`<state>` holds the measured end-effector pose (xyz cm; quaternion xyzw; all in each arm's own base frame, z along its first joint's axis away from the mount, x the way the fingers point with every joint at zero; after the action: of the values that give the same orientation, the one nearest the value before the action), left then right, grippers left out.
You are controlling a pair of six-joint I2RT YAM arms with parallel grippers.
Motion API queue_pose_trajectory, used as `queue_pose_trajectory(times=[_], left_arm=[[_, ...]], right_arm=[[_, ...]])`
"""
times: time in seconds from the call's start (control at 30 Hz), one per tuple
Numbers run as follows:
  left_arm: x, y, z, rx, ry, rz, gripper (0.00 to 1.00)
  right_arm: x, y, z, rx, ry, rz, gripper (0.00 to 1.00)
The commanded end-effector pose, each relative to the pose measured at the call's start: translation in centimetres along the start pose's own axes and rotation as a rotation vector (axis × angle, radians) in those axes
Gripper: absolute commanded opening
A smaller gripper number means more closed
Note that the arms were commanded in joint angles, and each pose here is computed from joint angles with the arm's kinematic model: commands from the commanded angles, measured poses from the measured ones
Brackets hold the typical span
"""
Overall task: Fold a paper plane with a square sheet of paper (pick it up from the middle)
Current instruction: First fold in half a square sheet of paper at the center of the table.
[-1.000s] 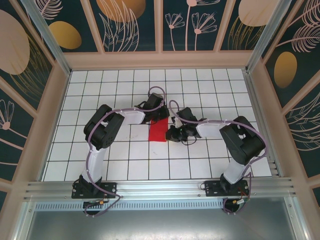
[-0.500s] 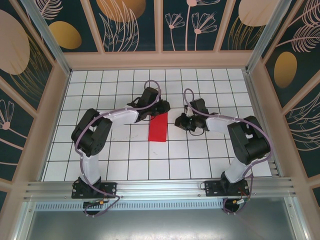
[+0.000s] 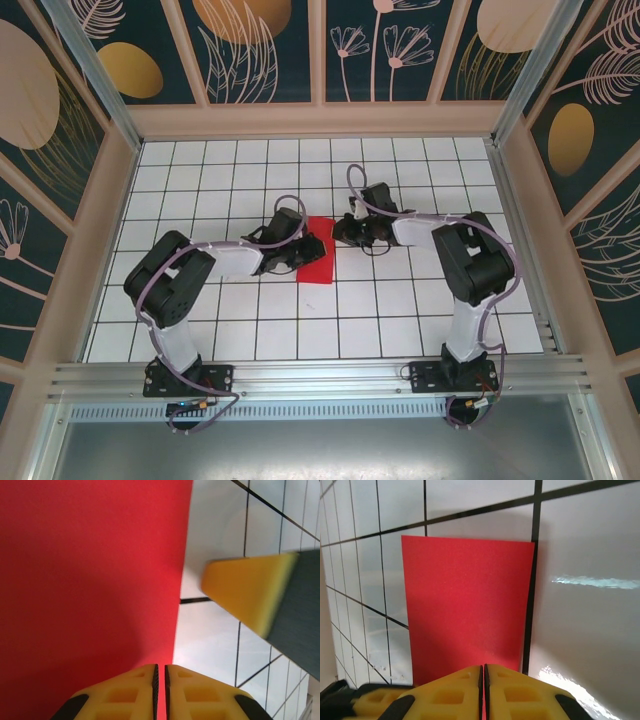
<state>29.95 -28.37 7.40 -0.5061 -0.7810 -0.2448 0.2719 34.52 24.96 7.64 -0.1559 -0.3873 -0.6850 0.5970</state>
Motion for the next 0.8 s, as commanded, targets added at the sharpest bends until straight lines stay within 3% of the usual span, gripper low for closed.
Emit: queue_pose_trajectory(times=[0.0, 0.33, 0.5, 0.77], left_arm=[[0.7, -0.6, -1.8, 0.002, -0.066, -0.005, 0.16], [-1.3, -3.6, -1.3, -0.008, -0.04, 0.075, 0.15], [-1.4, -3.6, 0.5, -0.01, 0.058, 0.045, 0.15], [-2.0, -4.7, 1.6, -0.009, 0.093, 0.087, 0.15]], right_arm=[[-0.9, 0.4, 0.4, 0.029, 0.033, 0.021, 0.14], [-2.5, -0.2, -1.7, -0.032, -0.043, 0.053, 0.13], [-2.6, -0.2, -2.1, -0.043, -0.065, 0.052, 0.13], [-2.8, -0.4, -2.5, -0.053, -0.077, 0.056, 0.13]])
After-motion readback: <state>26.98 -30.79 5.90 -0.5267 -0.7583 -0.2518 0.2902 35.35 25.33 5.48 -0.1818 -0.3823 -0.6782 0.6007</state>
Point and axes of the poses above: each hand's point on the last joint's axis, 136 mm out from that joint toward the fingers, its own x axis back along the fingers, its own z axis along the line the jaws close on, y = z × x, the point moved 5 cm from there along x, back along the fingers, and after that the axes turned 9 degrees about x, right-handed, at the moved point
